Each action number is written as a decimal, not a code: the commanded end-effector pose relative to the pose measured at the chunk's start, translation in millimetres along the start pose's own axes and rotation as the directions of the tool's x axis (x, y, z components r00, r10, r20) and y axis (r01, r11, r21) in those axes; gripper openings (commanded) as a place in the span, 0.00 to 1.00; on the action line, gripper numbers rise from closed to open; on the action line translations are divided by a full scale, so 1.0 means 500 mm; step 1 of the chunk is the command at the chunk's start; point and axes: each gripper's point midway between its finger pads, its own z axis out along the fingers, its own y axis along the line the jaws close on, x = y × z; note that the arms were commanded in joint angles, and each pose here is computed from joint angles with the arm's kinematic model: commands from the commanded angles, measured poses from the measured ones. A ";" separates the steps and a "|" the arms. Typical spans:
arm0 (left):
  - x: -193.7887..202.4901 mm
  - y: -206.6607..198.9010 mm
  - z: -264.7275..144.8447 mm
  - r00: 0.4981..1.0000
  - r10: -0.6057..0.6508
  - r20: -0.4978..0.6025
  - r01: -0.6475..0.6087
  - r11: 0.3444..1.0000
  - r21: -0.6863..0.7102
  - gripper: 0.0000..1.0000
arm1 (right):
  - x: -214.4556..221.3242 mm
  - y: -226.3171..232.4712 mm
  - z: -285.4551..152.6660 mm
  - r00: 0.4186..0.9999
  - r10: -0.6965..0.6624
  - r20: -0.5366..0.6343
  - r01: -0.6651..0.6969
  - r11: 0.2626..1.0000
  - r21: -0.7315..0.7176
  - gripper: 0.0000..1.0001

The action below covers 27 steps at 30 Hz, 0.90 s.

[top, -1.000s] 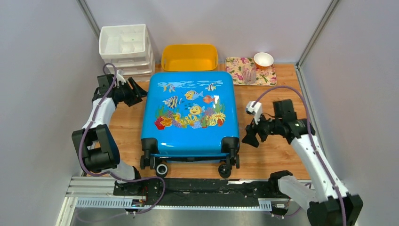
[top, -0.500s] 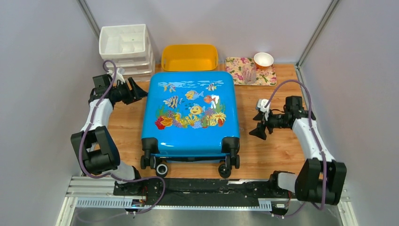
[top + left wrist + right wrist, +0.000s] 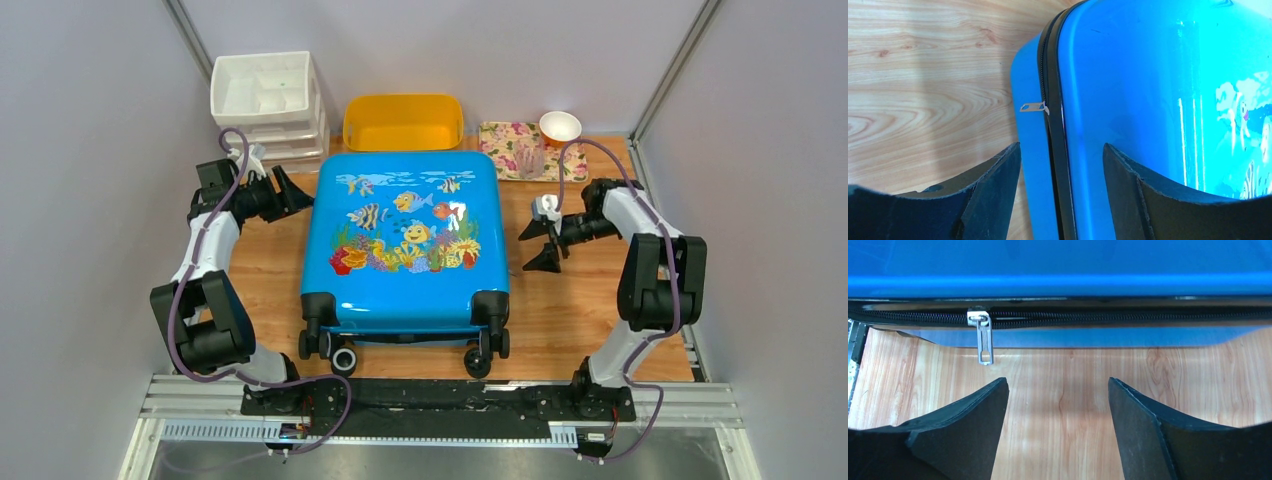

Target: Open, take out, and arrange the luggage

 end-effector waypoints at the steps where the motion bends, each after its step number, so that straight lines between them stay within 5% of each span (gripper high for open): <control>1: 0.020 -0.082 -0.015 0.999 0.032 -0.032 -0.026 0.988 0.153 0.71 | -0.068 0.085 0.010 0.985 0.168 0.047 -0.158 0.973 -0.166 0.75; 12: 0.025 -0.080 -0.016 0.998 0.053 -0.029 -0.048 0.988 0.149 0.71 | -0.042 0.152 0.053 0.969 0.237 -0.062 -0.244 0.916 -0.317 0.76; 27: 0.043 -0.079 -0.022 0.997 0.073 -0.027 -0.068 0.987 0.148 0.72 | -0.026 0.197 0.008 0.936 0.334 -0.114 -0.353 0.900 -0.255 0.77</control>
